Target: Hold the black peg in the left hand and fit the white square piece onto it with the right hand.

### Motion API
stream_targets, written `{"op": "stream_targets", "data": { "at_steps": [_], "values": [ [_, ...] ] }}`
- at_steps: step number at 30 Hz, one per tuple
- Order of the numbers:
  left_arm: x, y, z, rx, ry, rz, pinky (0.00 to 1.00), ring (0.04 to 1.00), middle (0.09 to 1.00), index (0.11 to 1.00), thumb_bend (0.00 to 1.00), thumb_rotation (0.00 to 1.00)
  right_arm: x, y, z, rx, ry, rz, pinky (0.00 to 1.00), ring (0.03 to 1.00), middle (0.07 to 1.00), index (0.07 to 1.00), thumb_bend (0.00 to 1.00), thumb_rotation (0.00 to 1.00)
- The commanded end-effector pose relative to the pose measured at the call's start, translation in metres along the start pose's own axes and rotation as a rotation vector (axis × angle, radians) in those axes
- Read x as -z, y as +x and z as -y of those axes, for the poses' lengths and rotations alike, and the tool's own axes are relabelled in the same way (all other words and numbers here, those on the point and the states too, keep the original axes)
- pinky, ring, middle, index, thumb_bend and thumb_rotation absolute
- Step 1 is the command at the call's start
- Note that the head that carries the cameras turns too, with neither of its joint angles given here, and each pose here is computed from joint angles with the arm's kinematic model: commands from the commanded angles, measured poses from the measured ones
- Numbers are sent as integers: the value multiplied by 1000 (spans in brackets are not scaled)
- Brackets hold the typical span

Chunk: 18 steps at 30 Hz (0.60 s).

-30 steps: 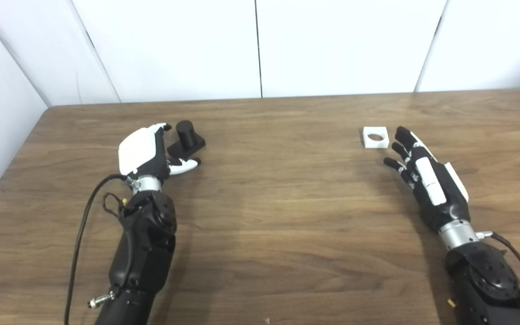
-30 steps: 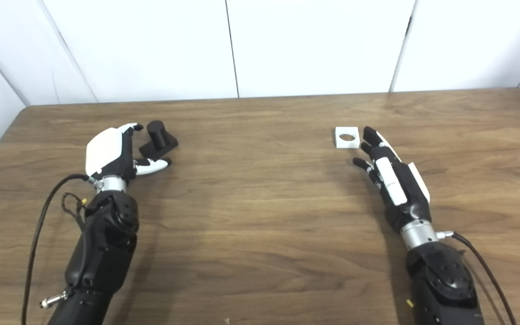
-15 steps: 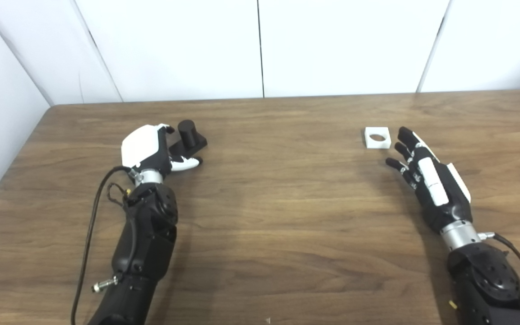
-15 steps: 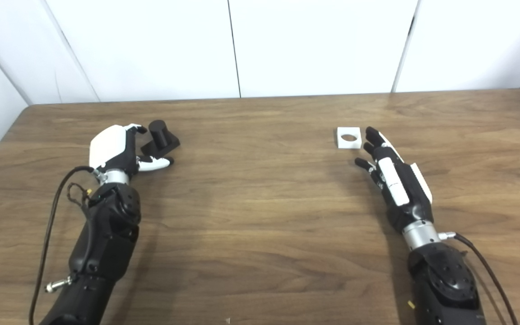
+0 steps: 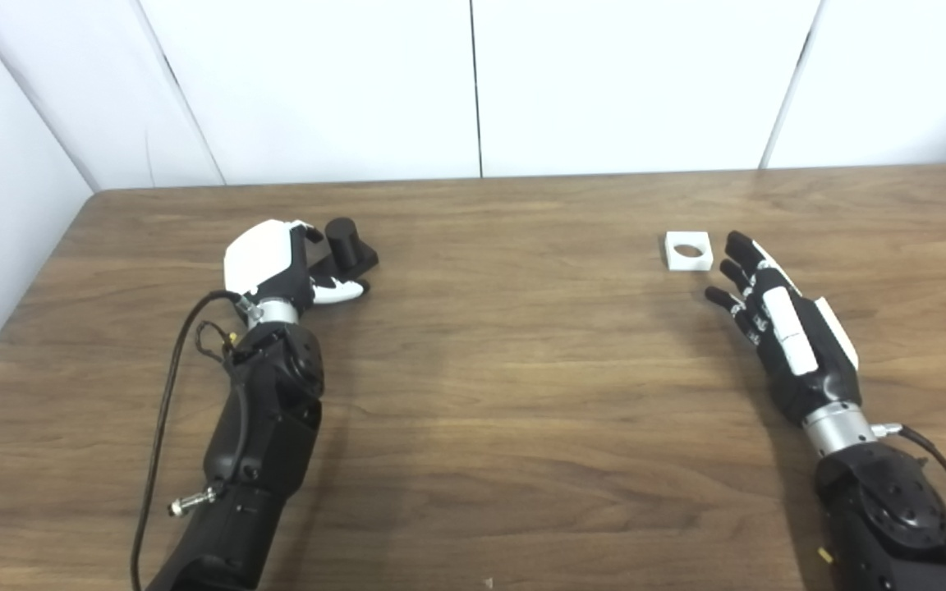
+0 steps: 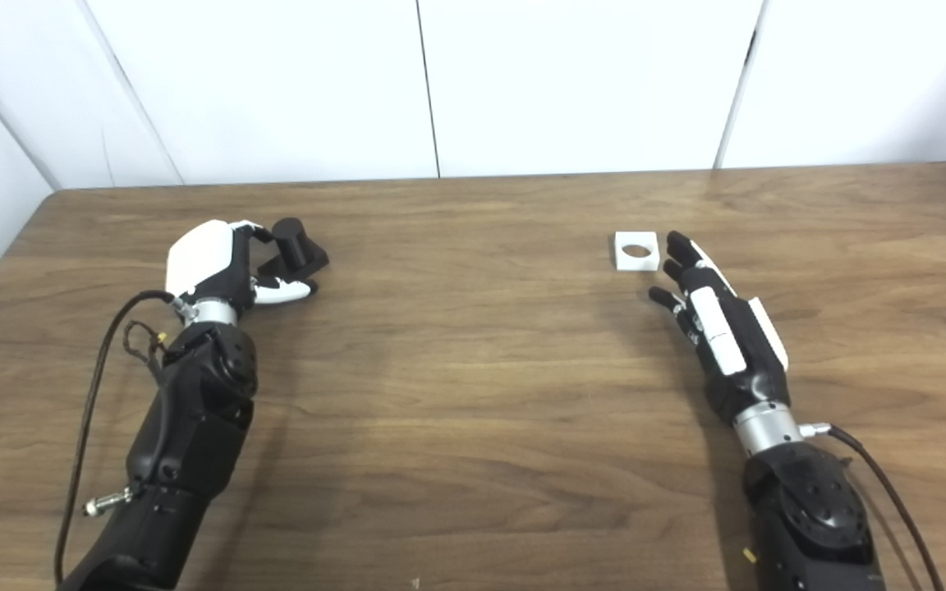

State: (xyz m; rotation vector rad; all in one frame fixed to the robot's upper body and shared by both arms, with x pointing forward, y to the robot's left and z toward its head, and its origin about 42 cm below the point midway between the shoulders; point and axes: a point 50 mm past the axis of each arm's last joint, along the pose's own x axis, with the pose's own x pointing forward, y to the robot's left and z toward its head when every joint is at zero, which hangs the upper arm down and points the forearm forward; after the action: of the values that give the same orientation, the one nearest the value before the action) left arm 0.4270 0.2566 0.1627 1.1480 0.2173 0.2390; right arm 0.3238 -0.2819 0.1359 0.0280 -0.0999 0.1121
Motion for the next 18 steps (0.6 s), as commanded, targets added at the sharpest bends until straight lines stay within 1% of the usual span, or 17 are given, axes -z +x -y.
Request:
{"op": "stream_targets", "data": {
  "at_steps": [1, 7, 10, 15, 18],
  "values": [
    [-14, 13, -21, -43, -7, 27, 821, 921, 895, 731, 771, 268, 12, -12, 3, 14, 4, -31, 854, 960, 961, 923, 653, 813],
    [-17, 14, -20, -16, -10, 34, 840, 925, 891, 742, 776, 276, 12, -12, 2, 20, 3, -33, 857, 958, 961, 923, 668, 816],
    [-17, 14, -20, -10, -8, 36, 837, 920, 883, 731, 782, 283, 12, -12, 2, 14, 7, -30, 860, 960, 960, 924, 656, 818],
    [-18, 14, -19, 3, -11, 36, 852, 929, 880, 727, 776, 275, 12, -11, 1, 11, 9, -31, 868, 960, 955, 921, 660, 808],
    [-17, 15, -18, 11, -22, 33, 852, 928, 873, 709, 769, 256, 12, -10, 0, 8, 6, -28, 860, 960, 957, 923, 646, 812]
  ]
}}
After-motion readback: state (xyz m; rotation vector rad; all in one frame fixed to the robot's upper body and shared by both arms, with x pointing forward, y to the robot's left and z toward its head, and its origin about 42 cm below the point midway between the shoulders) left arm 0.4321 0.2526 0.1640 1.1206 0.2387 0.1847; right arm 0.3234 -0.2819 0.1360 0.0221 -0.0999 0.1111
